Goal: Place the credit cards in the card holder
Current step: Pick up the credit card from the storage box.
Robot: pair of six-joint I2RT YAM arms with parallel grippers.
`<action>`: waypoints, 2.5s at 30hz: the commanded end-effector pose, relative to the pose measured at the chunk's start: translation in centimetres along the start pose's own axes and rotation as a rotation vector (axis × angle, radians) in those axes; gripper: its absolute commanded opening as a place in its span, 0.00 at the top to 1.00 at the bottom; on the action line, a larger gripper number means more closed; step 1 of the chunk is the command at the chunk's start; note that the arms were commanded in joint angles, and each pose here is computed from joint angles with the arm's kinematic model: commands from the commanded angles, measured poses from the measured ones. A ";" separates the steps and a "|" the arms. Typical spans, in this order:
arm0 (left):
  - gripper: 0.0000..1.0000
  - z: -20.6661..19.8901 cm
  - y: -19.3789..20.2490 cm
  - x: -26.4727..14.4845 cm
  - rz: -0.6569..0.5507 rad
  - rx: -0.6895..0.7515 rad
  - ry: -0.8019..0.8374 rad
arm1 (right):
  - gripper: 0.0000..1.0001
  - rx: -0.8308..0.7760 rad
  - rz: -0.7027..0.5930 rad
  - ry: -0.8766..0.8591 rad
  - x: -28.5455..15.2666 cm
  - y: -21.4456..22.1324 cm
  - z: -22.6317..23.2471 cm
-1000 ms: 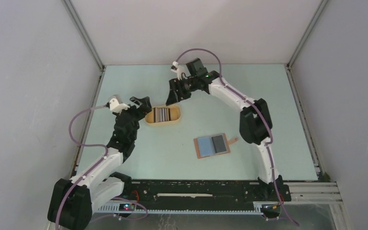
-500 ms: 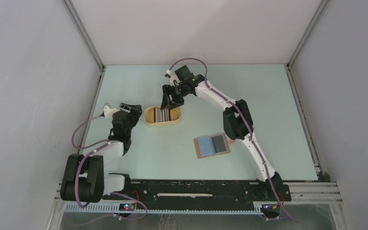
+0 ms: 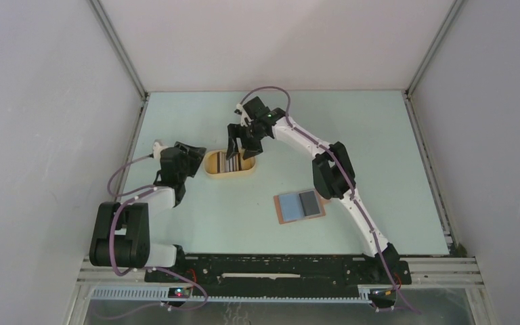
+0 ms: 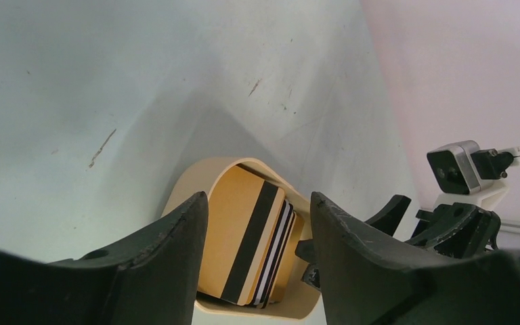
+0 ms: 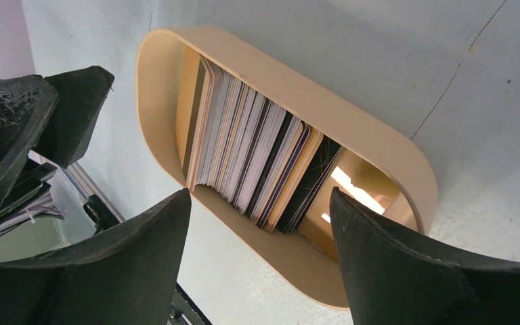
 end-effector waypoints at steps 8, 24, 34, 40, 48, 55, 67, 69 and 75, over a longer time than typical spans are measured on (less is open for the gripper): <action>0.40 -1.3 0.3 0.4 0.052 -0.009 0.013 | 0.11 0.038 -0.002 0.067 1.2 0.2 0.7; 0.49 -1.5 1.0 0.8 0.106 -0.004 0.022 | 0.11 0.097 0.025 -0.054 2.6 0.7 1.4; 0.52 -1.8 1.2 0.9 0.124 -0.001 0.038 | 0.15 0.076 0.026 -0.205 2.0 0.1 3.3; 0.52 -2.0 1.3 0.9 0.132 0.000 0.053 | 0.17 0.082 0.030 -0.237 2.5 0.2 3.5; 0.52 -2.1 1.4 0.9 0.137 0.005 0.065 | 0.22 0.084 0.041 -0.311 2.6 0.2 4.1; 0.52 -2.2 1.4 0.8 0.138 0.005 0.068 | 0.25 0.075 0.027 -0.325 1.1 -0.5 4.1; 0.52 -2.1 1.3 0.8 0.138 0.004 0.070 | 0.26 0.062 0.012 -0.323 -0.6 -0.9 4.3; 0.52 -2.1 1.3 0.8 0.139 0.004 0.070 | 0.26 0.058 0.009 -0.320 -0.8 -1.0 4.3; 0.52 -2.1 1.3 0.8 0.141 0.004 0.071 | 0.26 0.051 -0.004 -0.304 -1.6 -1.3 4.0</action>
Point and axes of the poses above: each gripper's point midway between its finger pads, its own x axis out along the fingers, its own z axis along the line the jaws close on, y = z × x, the point moved 2 cm from there along -x, back along the fingers, and after that the axes turned 14 degrees about -x, right-handed, at the moved point
